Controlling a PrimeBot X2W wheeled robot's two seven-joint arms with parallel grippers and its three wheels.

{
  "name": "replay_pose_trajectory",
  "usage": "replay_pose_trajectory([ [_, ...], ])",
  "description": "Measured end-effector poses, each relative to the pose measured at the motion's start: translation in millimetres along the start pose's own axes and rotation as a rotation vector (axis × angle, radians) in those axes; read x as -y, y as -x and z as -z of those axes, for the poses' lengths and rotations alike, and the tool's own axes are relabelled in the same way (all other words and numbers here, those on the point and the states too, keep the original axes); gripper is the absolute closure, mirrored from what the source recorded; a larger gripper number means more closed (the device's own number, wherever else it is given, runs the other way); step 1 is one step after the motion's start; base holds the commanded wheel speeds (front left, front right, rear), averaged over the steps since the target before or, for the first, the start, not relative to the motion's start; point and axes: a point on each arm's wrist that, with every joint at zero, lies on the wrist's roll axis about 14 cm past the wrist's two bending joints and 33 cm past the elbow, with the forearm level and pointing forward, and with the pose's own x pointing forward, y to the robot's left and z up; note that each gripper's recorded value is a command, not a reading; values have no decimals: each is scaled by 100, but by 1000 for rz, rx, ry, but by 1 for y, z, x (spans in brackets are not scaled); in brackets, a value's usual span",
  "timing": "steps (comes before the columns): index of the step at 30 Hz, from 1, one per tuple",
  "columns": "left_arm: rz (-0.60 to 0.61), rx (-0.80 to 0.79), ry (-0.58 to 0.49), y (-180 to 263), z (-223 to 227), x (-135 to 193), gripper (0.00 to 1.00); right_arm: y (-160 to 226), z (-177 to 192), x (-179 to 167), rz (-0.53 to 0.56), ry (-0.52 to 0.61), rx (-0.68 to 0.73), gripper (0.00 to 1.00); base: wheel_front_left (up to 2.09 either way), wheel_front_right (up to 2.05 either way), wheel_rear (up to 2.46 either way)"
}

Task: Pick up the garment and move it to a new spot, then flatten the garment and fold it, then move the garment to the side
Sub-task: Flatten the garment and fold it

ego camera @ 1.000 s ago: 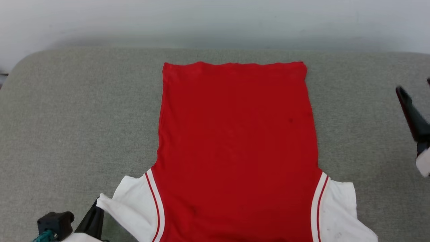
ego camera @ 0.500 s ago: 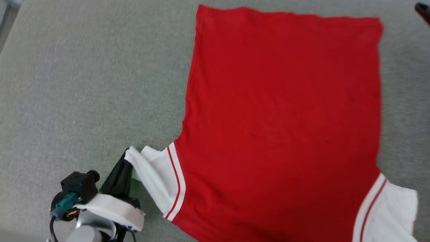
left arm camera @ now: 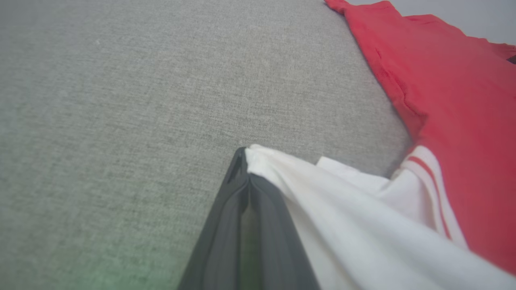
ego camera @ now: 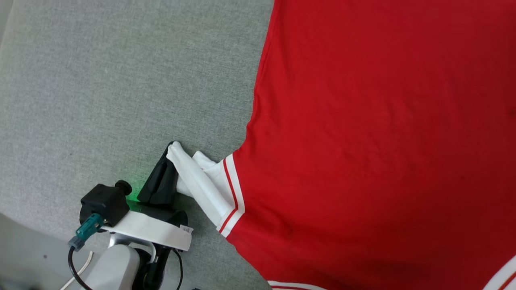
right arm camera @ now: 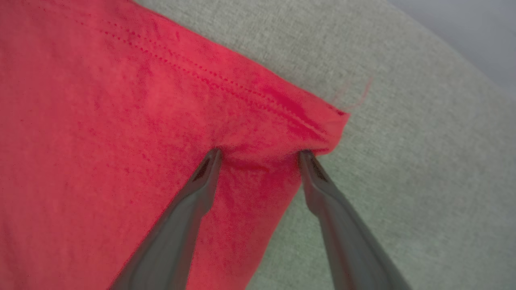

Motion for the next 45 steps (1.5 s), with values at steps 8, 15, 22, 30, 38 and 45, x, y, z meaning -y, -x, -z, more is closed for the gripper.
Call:
replay_pose_trajectory([
  [8,-19,1,-6,-4,5,-6,100,-24,13,0,-24,-8,-62,51,0,0,0],
  [15,-18,21,-5,-6,1,-5,100,-12,2,2,-21,-17,20,100,0,0,0],
  [22,-22,40,-6,5,-6,-7,100,30,-24,1,-21,-10,196,100,0,0,0],
  [30,0,73,7,29,-15,0,100,94,-2,6,-4,71,304,100,0,0,0],
  [38,18,103,13,50,-23,5,100,139,71,10,-22,34,322,100,0,0,0],
  [45,42,125,5,61,-31,10,100,156,171,12,-19,-51,199,100,0,0,0],
])
